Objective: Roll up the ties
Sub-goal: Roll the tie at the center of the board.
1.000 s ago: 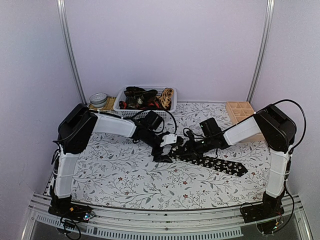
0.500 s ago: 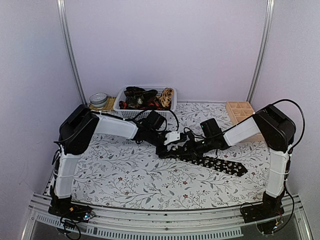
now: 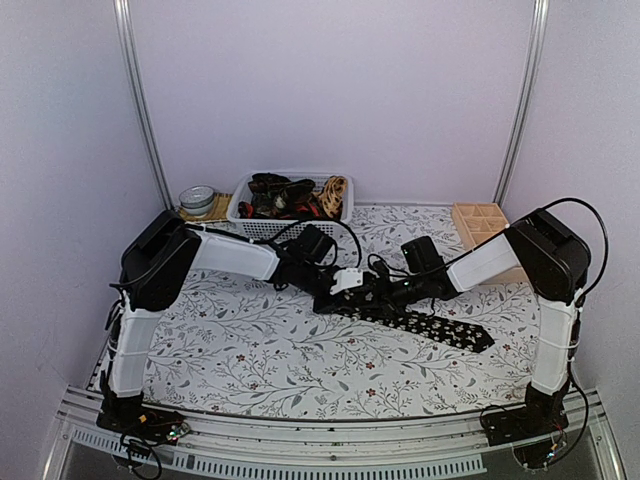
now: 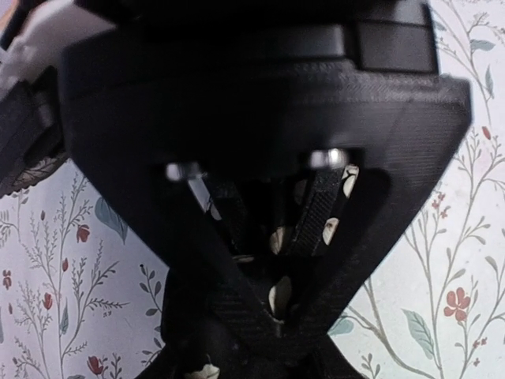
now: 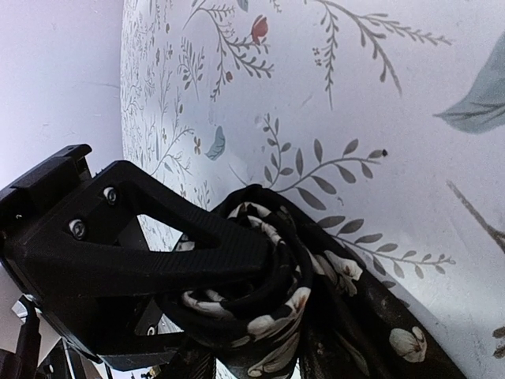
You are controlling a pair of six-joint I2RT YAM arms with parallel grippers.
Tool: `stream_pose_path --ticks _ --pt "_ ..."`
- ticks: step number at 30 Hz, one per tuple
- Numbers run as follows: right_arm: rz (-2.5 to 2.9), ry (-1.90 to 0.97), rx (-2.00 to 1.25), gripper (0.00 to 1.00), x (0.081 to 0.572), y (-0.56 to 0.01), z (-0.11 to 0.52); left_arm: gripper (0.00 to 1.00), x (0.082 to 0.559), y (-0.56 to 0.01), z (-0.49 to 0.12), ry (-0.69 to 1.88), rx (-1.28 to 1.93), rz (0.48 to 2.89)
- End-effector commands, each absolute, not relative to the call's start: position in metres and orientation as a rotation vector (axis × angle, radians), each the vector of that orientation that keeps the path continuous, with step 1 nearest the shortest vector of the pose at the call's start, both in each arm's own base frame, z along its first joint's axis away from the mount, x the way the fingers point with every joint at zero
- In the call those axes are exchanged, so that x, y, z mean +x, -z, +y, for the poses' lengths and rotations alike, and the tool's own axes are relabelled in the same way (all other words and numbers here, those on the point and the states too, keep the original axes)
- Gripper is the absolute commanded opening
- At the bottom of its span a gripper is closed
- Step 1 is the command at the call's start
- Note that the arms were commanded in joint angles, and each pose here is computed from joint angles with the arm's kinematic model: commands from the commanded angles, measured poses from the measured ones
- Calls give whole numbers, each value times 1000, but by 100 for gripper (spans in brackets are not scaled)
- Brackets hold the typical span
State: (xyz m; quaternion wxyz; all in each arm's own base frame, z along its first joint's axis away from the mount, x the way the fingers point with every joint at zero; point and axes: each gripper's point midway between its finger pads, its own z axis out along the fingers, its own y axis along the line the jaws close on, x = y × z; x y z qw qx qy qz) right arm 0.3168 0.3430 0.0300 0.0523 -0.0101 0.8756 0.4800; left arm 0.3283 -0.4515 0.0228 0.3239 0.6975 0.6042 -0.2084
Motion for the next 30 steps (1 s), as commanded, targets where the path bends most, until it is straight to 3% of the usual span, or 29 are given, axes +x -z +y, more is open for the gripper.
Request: stream_pose_path --ticks 1,4,7,11,21,30 --pt "2830 -1376 73 35 297 19 329 36 328 -19 -454 533 1846 1576" --pt "2829 -1383 73 31 297 19 330 40 328 -25 -453 536 1844 1574" --pt "2825 -1408 75 27 295 18 330 77 334 -37 -449 523 1785 1617" --pt "2818 -1449 76 26 291 13 332 100 347 -65 -435 522 1603 1741" --pt "2801 -1497 89 25 294 1 337 97 356 -97 -397 904 1027 2170" --pt "2790 -1652 157 24 288 9 344 87 346 -58 -406 1231 721 2368"
